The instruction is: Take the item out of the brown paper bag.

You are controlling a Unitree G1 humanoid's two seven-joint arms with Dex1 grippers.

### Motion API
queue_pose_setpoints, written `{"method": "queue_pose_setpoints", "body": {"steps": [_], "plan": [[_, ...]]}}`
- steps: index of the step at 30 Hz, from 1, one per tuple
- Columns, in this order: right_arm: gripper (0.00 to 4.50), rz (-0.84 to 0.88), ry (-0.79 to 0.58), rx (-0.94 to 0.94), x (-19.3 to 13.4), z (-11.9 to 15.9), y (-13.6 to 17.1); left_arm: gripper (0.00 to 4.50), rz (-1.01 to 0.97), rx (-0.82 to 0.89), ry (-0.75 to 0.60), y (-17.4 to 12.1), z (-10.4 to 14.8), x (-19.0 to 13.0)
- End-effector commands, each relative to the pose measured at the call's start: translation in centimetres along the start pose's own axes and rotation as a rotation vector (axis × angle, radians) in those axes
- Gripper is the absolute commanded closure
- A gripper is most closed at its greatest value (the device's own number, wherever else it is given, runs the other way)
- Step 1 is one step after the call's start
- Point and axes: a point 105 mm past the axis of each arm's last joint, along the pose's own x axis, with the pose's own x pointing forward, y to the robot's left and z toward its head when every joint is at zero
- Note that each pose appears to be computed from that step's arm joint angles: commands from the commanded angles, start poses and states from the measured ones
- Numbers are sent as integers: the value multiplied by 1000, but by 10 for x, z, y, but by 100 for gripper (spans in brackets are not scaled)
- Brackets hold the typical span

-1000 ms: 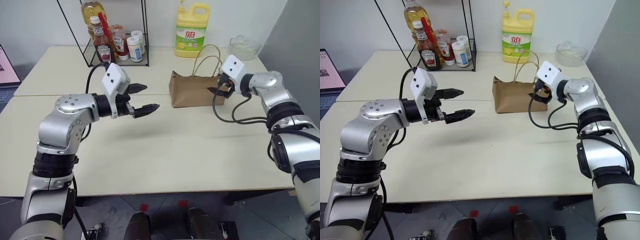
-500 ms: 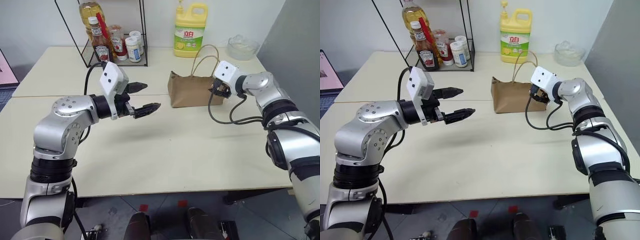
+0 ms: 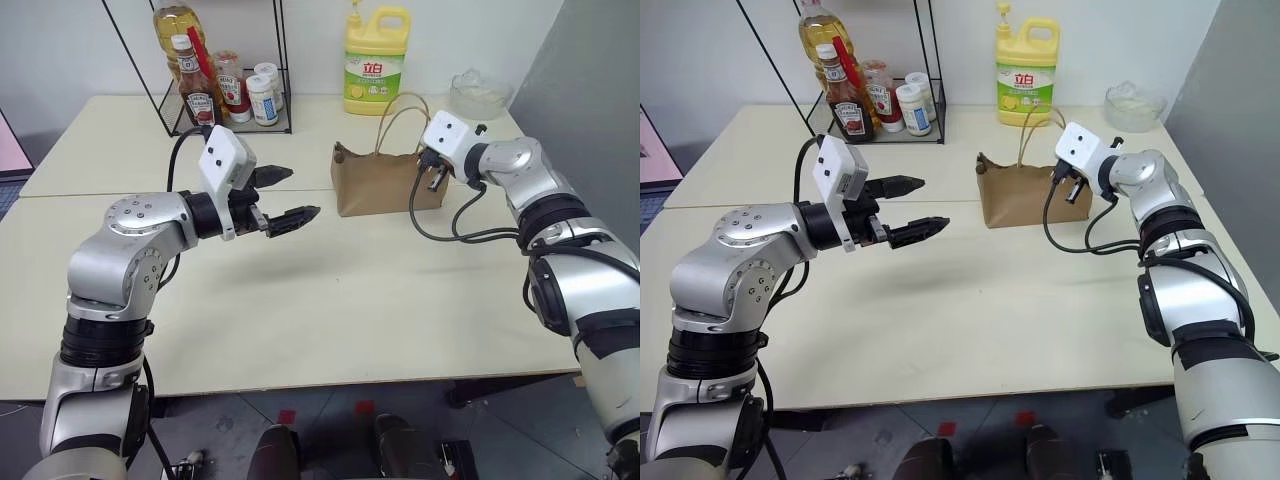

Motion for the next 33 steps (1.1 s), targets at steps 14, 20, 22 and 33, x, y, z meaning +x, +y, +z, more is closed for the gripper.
{"method": "queue_pose_setpoints", "body": {"steps": [14,20,22,33], "plan": [[446,75,-133,65,-11,36,-15,0,28,43,-40,5,11,-4],[446,83,-78,-7,-8,28,-9,0,22,43,-40,4,11,0],[446,53,-50,-34,-8,25,-13,0,21,44,-41,4,11,2],[111,53,32,-66,-19,8,-22,0,39,40,-42,5,9,-2]]}}
